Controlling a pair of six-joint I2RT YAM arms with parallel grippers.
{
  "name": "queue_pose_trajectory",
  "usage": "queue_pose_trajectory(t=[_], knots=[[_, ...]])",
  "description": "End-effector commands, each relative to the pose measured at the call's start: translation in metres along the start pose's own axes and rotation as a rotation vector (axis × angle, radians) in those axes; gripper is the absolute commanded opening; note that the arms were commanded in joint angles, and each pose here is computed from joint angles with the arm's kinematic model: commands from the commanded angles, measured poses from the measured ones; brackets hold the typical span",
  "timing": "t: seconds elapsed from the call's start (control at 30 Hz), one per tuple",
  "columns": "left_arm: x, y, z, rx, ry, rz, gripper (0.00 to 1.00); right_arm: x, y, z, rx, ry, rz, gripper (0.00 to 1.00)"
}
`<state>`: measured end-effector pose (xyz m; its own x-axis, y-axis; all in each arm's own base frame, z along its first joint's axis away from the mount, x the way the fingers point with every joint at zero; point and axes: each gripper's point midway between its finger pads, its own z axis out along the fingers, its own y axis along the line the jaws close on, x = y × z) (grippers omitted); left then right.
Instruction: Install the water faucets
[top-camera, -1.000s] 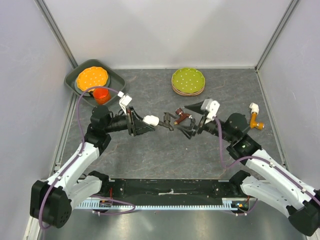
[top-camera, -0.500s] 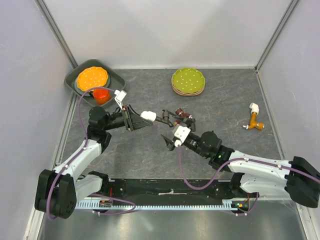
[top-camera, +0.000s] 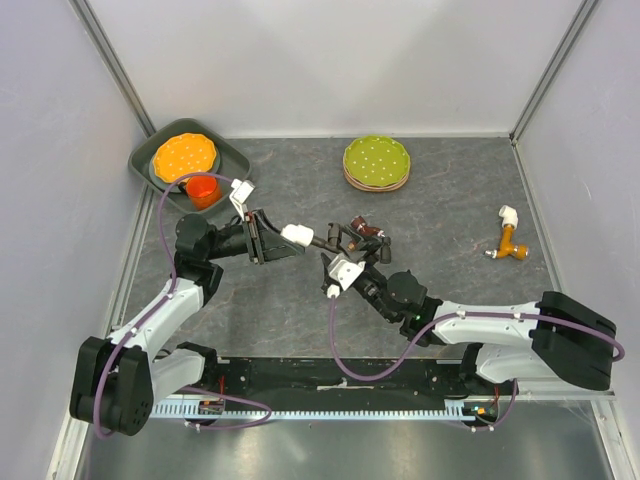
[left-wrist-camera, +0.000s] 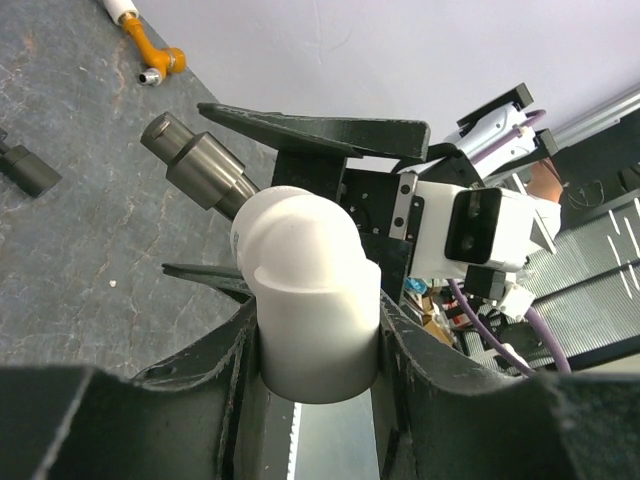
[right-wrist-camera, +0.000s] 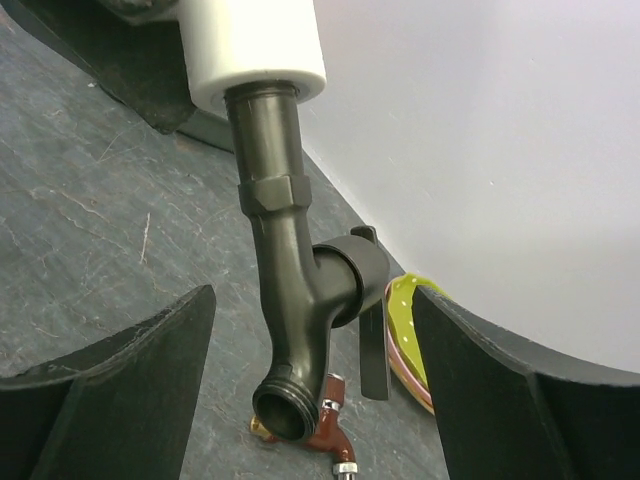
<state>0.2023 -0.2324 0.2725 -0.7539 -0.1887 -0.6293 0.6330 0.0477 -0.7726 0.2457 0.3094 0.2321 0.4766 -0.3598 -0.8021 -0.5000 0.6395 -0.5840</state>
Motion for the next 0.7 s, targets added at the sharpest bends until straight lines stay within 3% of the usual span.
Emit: queue_pose_trajectory(t=[0.0, 0.07, 0.23, 0.27, 0.47, 0.57, 0.67], knots=[[-0.005, -0.021, -0.002, 0.065, 0.009, 0.069, 0.02, -0.027, -0.021, 0.009, 0.09, -0.07, 0.012, 0.84], [-0.005, -0.021, -0.002, 0.068, 0.016, 0.064, 0.02, -0.032, -0.021, 0.011, 0.08, -0.085, 0.017, 0.81], [-0.003, -0.023, -0.002, 0.078, 0.028, 0.077, 0.02, -0.045, -0.013, 0.014, -0.001, -0.096, 0.051, 0.58], [-0.002, -0.024, -0.002, 0.081, 0.032, 0.083, 0.02, -0.048, -0.01, 0.014, -0.024, -0.107, 0.074, 0.48], [-0.001, -0.028, -0.004, 0.093, 0.041, 0.14, 0.02, -0.064, -0.006, 0.005, -0.124, -0.097, 0.174, 0.1], [0.0, -0.03, -0.004, 0.093, 0.048, 0.177, 0.02, -0.076, -0.004, 0.0, -0.211, -0.104, 0.215, 0.01], [0.001, -0.031, -0.005, 0.089, 0.051, 0.22, 0.02, -0.087, -0.004, -0.005, -0.315, -0.12, 0.312, 0.0]])
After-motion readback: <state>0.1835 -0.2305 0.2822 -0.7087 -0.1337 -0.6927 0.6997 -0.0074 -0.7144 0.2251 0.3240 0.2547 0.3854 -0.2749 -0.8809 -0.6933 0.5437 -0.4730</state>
